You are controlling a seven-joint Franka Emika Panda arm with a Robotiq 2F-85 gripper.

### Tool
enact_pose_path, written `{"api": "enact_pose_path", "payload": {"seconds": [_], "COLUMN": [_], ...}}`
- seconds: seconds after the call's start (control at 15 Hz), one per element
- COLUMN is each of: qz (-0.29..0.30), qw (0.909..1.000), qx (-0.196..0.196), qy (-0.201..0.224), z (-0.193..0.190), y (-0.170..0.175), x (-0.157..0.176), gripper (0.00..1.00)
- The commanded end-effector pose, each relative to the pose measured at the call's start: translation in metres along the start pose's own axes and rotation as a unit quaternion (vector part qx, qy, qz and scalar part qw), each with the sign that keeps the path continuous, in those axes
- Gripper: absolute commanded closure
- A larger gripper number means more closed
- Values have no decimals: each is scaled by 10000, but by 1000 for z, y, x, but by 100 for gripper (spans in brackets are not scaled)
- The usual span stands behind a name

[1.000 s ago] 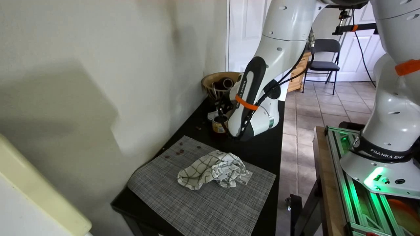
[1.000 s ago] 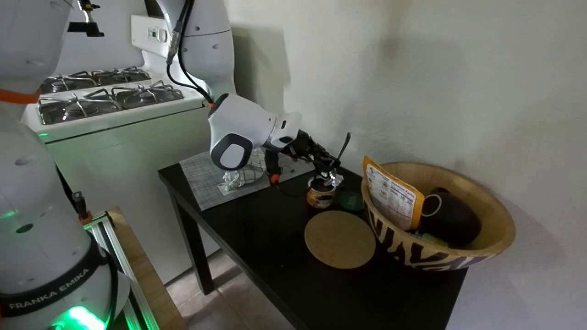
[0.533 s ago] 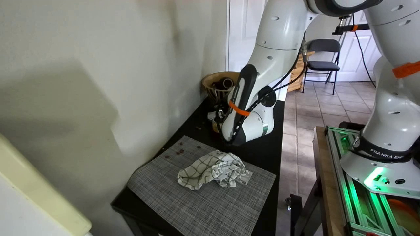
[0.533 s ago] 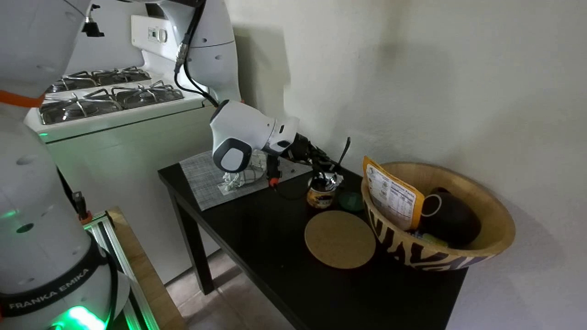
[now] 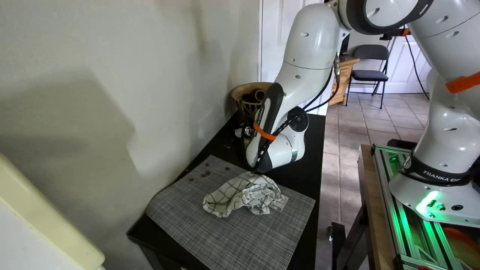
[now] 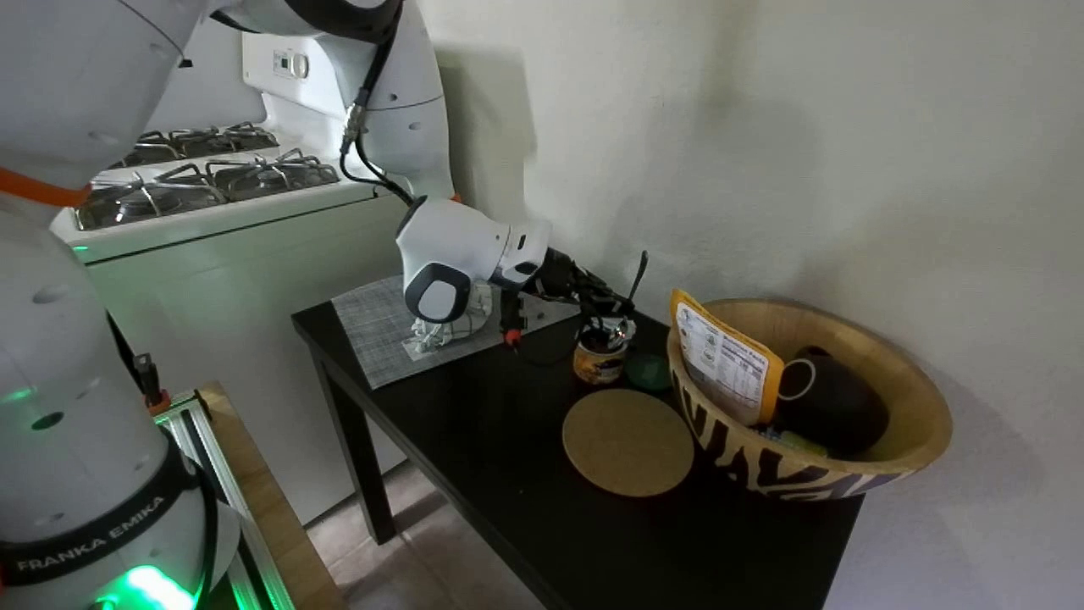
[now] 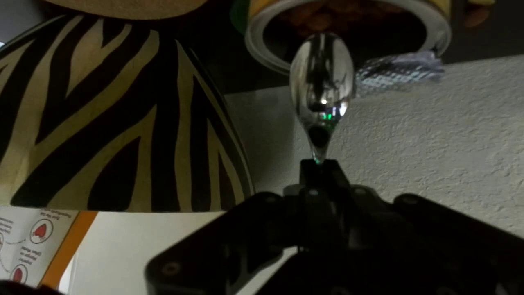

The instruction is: Put the spoon into the can

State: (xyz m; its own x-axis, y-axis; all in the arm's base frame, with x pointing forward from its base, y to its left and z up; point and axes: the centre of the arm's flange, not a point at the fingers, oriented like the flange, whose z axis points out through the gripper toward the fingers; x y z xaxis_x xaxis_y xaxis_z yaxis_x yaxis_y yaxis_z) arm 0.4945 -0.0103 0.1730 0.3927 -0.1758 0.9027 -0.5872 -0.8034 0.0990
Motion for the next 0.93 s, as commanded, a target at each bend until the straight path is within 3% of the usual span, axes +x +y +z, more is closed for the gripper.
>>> {"api": "enact_pose_path", "payload": {"seconds": [0.0, 0.53, 0.87], "qz": [-219, -750, -497], "qw": [9996, 9952, 9922], "qx": [-149, -472, -722], "qy": [76, -425, -891], "z": [4, 12, 23], "y": [-19, -25, -19], "x": [-20, -38, -25], "gripper": [98, 98, 98]}}
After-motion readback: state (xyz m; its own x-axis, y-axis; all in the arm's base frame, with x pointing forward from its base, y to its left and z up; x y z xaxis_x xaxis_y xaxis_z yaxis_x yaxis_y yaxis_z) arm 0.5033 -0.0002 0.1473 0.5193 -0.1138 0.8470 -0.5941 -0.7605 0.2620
